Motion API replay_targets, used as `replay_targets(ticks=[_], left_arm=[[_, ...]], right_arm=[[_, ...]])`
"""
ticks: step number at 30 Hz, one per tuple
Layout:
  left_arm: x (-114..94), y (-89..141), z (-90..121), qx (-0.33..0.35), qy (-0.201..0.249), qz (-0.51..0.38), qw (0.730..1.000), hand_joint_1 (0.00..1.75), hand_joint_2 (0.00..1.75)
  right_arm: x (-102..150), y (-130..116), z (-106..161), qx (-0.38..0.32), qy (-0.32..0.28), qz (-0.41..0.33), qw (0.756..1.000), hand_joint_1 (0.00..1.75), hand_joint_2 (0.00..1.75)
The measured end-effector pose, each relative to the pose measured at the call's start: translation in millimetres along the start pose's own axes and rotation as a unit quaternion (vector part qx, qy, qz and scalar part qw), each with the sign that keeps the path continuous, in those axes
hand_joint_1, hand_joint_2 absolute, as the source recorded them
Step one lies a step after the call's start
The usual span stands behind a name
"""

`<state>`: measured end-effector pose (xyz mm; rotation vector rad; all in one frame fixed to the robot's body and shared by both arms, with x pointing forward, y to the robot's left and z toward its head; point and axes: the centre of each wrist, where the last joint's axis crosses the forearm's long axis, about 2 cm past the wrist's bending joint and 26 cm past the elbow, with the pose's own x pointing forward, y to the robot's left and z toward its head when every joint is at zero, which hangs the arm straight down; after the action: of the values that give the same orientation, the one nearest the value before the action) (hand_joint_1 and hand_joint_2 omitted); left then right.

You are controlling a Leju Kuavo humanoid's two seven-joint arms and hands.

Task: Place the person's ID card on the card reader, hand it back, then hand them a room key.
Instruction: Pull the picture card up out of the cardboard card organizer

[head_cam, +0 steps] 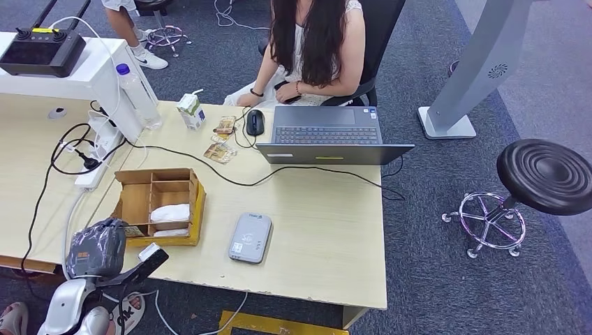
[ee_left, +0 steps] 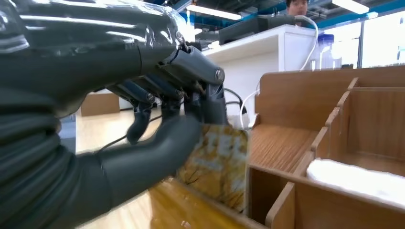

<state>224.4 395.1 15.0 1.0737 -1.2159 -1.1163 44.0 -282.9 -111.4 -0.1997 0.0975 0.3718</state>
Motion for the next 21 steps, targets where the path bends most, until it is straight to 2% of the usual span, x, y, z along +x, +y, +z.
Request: replay_targets(ticks=[12,21], left_arm=[[-0.2,-0.2,0.5,0.002,0.000,0.003,1.000,1.75,1.75],[0.7,1.1,0.4,0.036,-0.003,0.001,0.999,1.75,1.75]], right_arm=[[-0.6,0.0,-0.1,-0.001,0.000,0.004,1.000,0.00,1.75],[-0.5,0.1,-0.1,-0.001,0.000,0.004,1.000,0.00,1.75]])
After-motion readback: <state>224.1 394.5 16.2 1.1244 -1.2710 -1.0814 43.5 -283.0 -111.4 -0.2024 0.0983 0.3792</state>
